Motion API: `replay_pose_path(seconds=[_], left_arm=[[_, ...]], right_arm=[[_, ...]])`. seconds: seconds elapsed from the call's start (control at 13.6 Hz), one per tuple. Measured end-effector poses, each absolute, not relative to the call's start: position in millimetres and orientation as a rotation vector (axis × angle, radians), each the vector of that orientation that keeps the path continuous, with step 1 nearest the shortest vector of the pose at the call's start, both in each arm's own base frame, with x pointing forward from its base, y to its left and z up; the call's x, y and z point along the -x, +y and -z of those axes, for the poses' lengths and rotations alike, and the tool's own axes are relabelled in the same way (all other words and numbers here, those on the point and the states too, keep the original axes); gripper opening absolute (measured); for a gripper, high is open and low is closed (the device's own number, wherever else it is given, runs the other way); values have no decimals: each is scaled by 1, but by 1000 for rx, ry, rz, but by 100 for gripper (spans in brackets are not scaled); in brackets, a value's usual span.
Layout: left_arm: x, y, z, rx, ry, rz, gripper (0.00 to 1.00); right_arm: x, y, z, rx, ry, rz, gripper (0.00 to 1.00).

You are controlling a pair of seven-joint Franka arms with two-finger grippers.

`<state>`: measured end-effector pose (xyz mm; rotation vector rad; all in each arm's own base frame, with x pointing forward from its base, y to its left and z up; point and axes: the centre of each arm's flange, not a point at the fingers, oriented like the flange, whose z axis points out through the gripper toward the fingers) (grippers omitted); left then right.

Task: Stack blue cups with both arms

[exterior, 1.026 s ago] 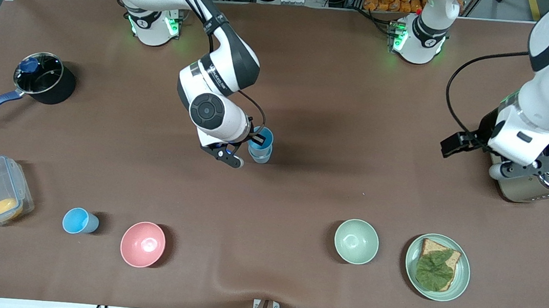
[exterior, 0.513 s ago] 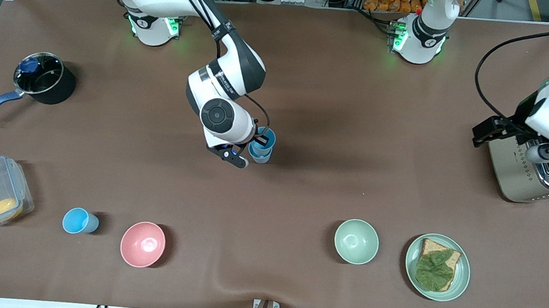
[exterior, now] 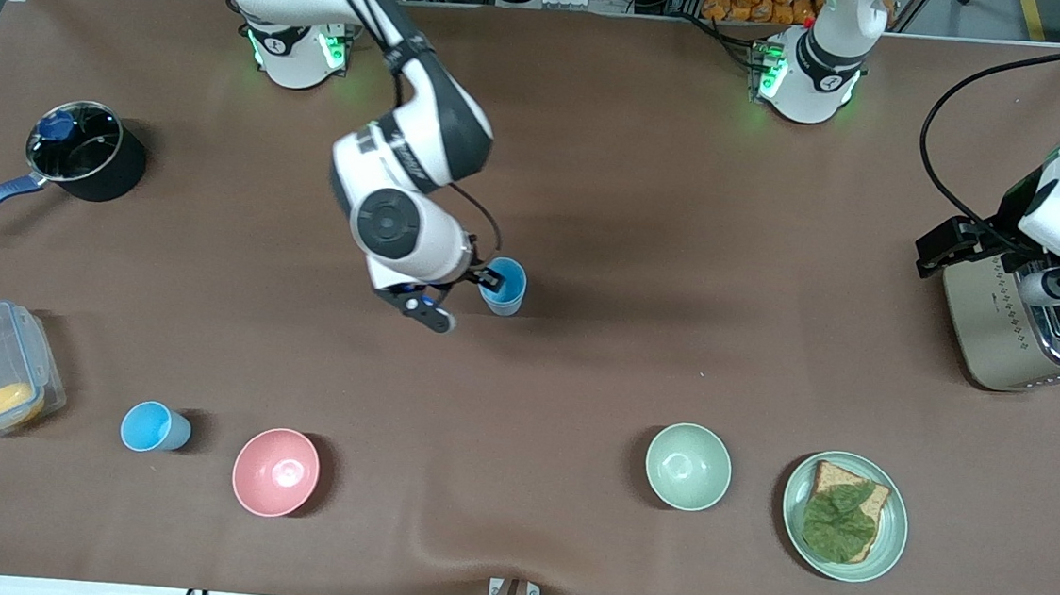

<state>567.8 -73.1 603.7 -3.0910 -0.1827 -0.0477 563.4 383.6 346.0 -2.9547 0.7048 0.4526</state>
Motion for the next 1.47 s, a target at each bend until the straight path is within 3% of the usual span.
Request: replay_pose_path(seconds=[0.15, 0.66, 0.88, 1.25, 1.47], left_arm=[[-568, -73, -604, 3091, -183, 48, 100], [-567, -74, -603, 3092, -181, 45, 100], [-567, -75, -602, 3091, -183, 37, 100], [-562, -79, -600, 3101, -189, -17, 100], [-554, -79, -608, 3100, -190, -31, 100]], right_arm=[[-583, 329, -386, 2947, 632, -465, 100], [-617, 128, -440, 3006, 365, -408, 100], [-600, 69, -467, 3036, 213, -348, 100], [-555, 18, -554, 3089, -67, -132, 100], [-538, -3, -585, 3111, -133, -108, 100]])
